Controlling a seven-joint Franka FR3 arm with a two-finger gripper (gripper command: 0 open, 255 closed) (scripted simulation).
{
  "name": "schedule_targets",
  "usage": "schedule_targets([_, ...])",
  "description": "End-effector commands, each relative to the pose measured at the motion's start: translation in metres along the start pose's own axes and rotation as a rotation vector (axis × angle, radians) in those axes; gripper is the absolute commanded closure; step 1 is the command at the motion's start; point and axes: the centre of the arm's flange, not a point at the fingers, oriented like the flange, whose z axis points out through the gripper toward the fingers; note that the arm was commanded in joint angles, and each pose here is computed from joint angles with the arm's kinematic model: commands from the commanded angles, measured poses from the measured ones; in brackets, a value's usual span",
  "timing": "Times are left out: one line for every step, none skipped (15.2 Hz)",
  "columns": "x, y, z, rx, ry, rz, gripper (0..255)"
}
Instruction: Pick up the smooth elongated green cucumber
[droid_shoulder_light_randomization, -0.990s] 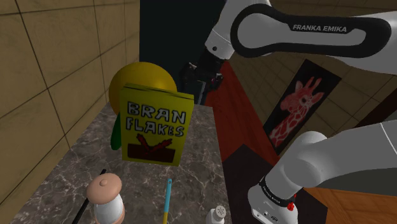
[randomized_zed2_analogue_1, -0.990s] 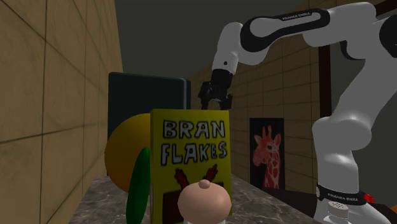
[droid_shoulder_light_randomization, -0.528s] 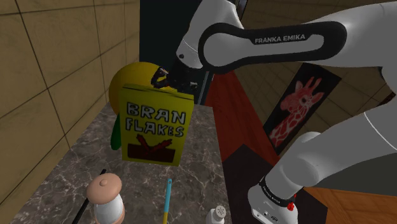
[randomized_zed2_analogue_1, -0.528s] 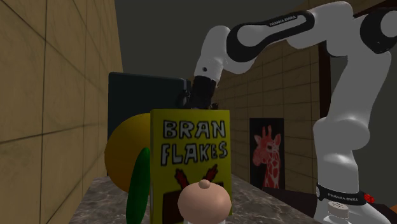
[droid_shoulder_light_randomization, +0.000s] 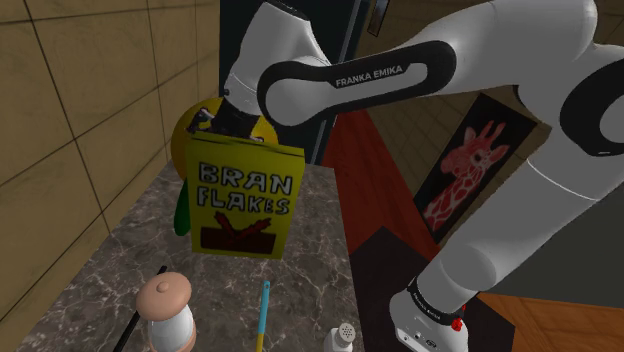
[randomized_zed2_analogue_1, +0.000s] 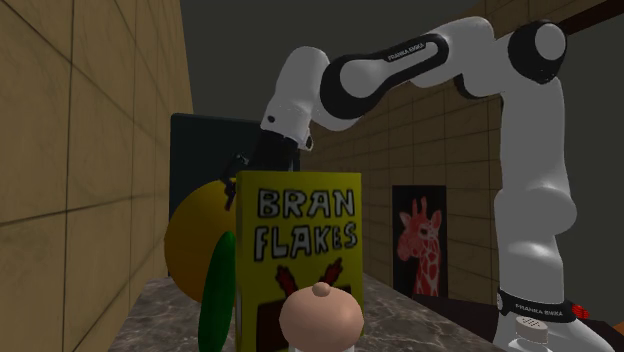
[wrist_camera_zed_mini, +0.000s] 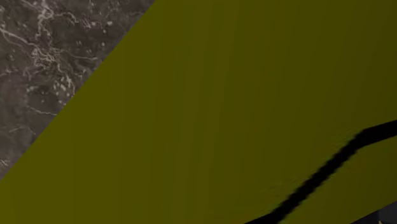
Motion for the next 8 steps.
schedule_targets([-0.001,-0.020,0.013,0.012,0.006,0.052,0])
schedule_targets([-0.001,-0.030,0.021,0.017,0.009,0.076,0])
schedule_targets([-0.001,-0.031,0.021,0.017,0.009,0.078,0])
schedule_targets([-0.001,-0.029,0.026,0.017,0.009,0.078,0])
schedule_targets([-0.001,-0.027,0.031,0.017,0.009,0.078,0])
schedule_targets([-0.002,-0.026,0.036,0.017,0.009,0.078,0])
schedule_targets([-0.002,-0.024,0.041,0.017,0.009,0.078,0])
schedule_targets([-0.002,-0.022,0.046,0.017,0.009,0.078,0])
